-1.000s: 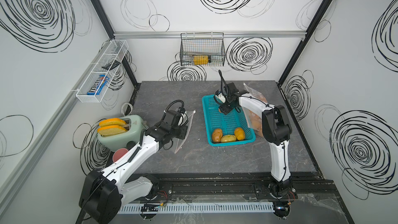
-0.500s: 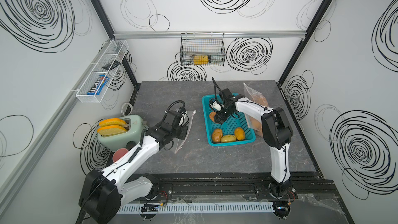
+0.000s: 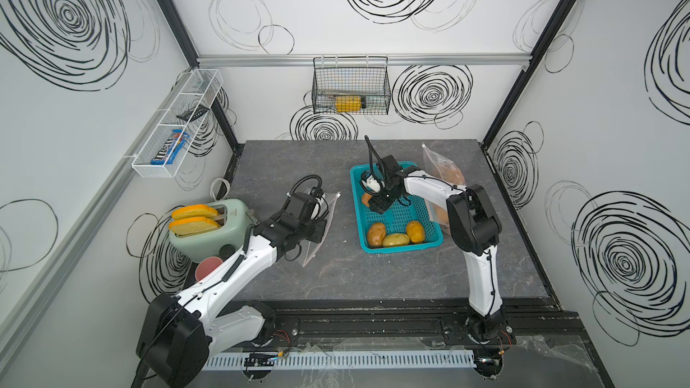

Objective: Put the potatoes into a zipper bag and zip it
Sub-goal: Pick up the potato from the basket.

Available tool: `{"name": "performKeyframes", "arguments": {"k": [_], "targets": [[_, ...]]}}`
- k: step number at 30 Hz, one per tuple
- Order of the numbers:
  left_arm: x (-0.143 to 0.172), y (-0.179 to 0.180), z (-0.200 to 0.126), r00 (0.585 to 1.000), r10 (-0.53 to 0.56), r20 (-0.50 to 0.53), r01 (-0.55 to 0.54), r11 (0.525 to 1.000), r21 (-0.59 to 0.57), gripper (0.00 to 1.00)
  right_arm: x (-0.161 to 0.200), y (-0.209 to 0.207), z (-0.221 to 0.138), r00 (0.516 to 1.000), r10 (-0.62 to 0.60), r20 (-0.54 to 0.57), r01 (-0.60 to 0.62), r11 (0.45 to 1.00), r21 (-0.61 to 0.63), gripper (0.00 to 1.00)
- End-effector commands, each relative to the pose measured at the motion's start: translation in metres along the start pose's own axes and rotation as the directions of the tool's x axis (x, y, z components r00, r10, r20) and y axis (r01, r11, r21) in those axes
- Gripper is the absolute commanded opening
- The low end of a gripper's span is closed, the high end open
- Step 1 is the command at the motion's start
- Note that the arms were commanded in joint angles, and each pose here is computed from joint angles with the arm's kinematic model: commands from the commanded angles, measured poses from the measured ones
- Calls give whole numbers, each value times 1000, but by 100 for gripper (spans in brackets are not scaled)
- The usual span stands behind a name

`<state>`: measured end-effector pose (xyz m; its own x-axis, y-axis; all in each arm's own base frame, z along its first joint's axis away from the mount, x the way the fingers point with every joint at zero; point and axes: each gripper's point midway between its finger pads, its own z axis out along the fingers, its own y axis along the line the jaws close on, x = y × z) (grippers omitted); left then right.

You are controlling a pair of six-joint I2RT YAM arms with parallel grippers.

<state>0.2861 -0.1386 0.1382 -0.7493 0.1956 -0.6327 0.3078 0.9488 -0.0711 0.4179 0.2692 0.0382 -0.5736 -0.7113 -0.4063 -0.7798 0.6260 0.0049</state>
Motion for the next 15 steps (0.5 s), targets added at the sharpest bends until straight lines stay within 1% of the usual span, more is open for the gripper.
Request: {"name": "performKeyframes", "arguments": {"k": [1, 5, 9, 12, 15], "targets": [[0, 1, 1, 1000, 8, 9, -8, 1000, -9, 0, -19, 9, 1, 998, 0, 60, 3, 999, -42, 69], [1, 0, 2, 1000, 10, 5, -10, 1000, -9, 0, -24, 13, 5, 998, 6, 67, -3, 999, -46, 63], [1, 1, 1, 1000, 11, 8, -11, 1000, -12, 0, -24, 13, 3, 998, 15, 58, -13, 999, -36, 55], [0, 0, 1, 1000, 10, 10, -10, 1000, -9, 0, -33, 10, -10, 995, 43, 94, -42, 999, -12, 48], [0, 0, 1, 1000, 10, 10, -10, 1000, -10, 0, -47, 8, -33, 980, 106, 165, -107, 994, -6, 43]]}}
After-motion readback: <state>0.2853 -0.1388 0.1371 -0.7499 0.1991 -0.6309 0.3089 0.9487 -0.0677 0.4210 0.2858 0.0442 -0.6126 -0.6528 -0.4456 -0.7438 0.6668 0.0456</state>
